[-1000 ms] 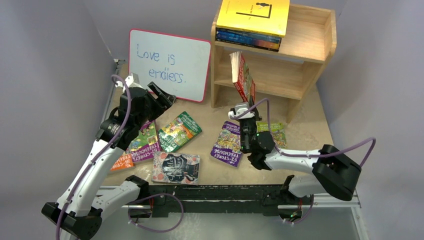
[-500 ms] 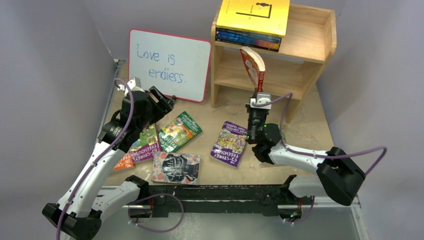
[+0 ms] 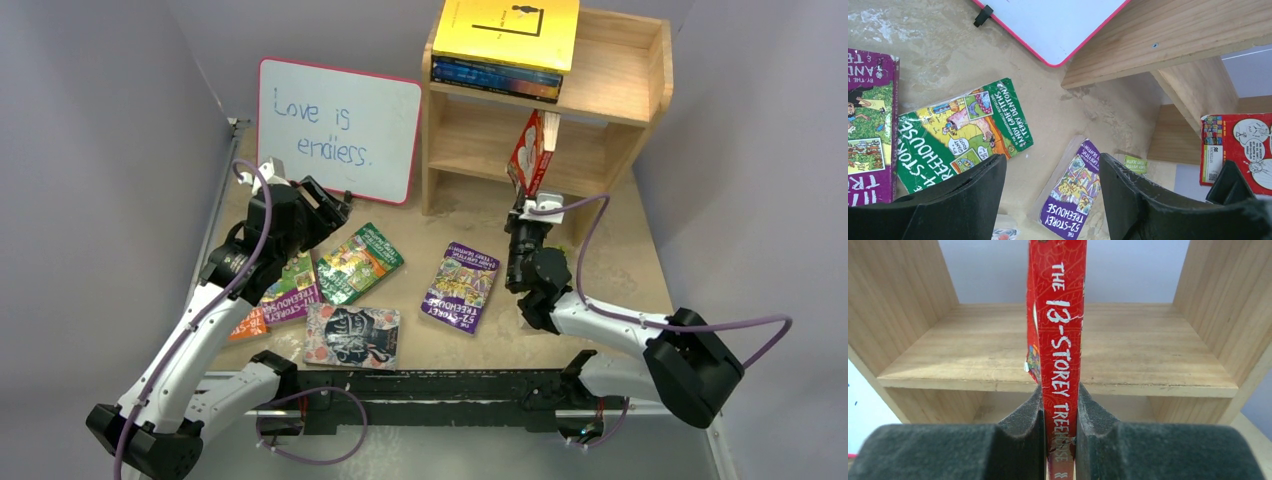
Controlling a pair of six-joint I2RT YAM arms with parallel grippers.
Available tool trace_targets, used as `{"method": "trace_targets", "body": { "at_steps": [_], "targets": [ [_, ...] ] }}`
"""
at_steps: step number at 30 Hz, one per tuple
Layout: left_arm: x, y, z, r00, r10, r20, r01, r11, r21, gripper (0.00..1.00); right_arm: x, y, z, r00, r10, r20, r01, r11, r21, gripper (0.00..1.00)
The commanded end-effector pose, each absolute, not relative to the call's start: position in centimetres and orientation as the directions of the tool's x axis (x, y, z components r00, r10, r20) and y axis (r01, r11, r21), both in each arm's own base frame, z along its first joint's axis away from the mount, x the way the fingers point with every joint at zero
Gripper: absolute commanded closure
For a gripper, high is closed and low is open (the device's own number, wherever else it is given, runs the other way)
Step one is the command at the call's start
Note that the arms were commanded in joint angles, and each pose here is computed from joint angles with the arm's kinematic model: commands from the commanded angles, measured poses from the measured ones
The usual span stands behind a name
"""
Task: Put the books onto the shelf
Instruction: Place the book on the shelf.
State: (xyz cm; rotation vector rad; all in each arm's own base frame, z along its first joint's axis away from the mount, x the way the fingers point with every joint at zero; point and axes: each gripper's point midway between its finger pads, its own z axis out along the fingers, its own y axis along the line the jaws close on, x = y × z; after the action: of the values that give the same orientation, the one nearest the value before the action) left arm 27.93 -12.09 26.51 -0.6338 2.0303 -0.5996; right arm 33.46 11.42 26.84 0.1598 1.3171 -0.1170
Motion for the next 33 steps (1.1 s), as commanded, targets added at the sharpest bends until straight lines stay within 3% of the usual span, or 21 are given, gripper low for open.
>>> {"method": "trace_targets", "body": {
  "at_steps": [1,15,33],
  "targets": [
    [28.5,-12.2,27.5,-0.433,-0.654,-0.620,-0.179,0.737,-0.652,0.34,33.4,10.2,27.9,0.274,0.085,-0.958,0.195,0.970,0.142,1.00],
    [28.6,-12.2,27.6,-0.432,-0.654,-0.620,-0.178,0.737,-0.652,0.34,37.3,13.5,31.4,0.377,-0.090,-0.922,0.192,0.981,-0.017,1.00],
    [28.1,-11.3,26.9,-0.424,-0.642,-0.638,-0.203,0.754,-0.624,0.34,44.0,21.2,32.2,0.390,-0.021,-0.921,0.060,0.998,0.003,1.00]
  ]
}}
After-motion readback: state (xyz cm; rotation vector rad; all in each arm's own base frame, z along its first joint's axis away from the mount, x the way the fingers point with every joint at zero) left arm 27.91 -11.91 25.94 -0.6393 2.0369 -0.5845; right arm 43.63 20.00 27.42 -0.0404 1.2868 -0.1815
